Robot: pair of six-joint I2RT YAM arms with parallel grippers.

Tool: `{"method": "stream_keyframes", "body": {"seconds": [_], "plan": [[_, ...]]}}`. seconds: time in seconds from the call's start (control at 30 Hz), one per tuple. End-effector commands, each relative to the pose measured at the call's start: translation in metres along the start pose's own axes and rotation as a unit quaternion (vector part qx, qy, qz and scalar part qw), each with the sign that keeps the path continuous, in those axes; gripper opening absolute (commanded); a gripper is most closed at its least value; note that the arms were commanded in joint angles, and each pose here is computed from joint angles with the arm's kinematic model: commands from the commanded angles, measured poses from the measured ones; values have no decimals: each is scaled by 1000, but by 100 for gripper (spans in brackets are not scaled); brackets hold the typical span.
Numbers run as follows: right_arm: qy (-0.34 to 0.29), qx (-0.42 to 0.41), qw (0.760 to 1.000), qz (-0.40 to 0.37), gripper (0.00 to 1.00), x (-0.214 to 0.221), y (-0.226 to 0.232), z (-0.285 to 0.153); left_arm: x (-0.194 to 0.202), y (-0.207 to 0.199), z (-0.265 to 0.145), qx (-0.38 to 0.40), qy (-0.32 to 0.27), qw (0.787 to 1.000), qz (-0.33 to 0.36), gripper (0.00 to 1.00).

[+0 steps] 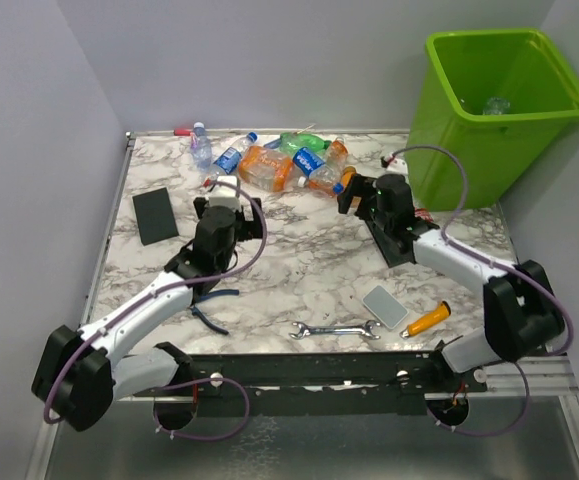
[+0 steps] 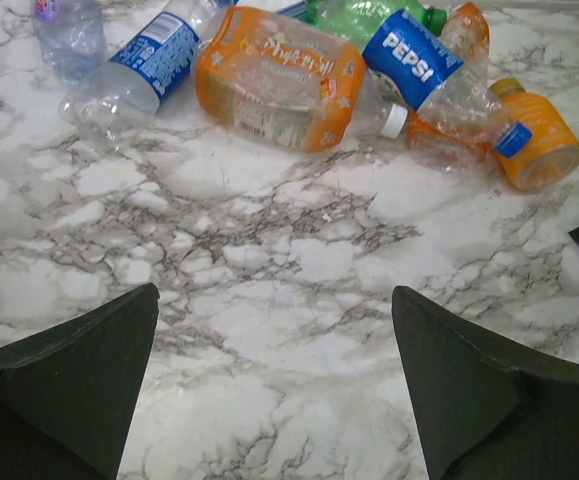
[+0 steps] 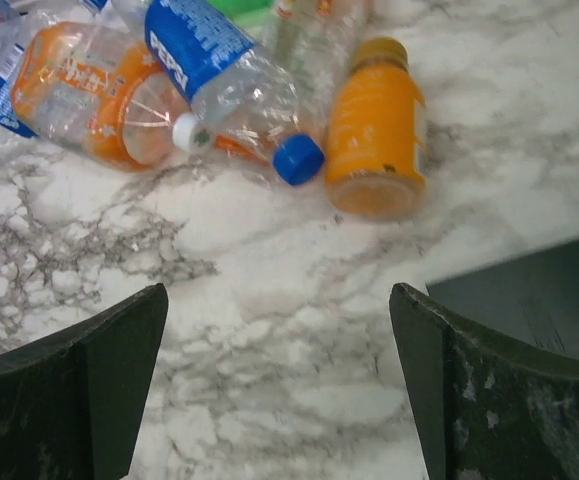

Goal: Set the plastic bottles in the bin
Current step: Pick up the plastic bottle at the center of the board.

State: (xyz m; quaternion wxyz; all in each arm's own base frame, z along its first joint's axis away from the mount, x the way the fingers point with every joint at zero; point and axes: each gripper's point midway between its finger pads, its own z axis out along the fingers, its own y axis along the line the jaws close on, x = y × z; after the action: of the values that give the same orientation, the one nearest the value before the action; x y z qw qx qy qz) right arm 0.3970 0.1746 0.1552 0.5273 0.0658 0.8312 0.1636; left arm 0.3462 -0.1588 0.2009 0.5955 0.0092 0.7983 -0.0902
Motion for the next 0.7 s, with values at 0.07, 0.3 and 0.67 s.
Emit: {"method": "stream_keyframes", "body": {"seconds": [0.07,0.3,0.67], "plan": [[-3,-48,993,-107,94,-24,41,77,-5,-6,-23,50,-66,996,-21,99],[45,-36,985,-162,83,-1,37,121,-7,-3,-22,30,-58,997,-37,99],[101,-33,977,-188,77,32,30,147,-20,-9,-32,51,-79,994,-48,99]]}}
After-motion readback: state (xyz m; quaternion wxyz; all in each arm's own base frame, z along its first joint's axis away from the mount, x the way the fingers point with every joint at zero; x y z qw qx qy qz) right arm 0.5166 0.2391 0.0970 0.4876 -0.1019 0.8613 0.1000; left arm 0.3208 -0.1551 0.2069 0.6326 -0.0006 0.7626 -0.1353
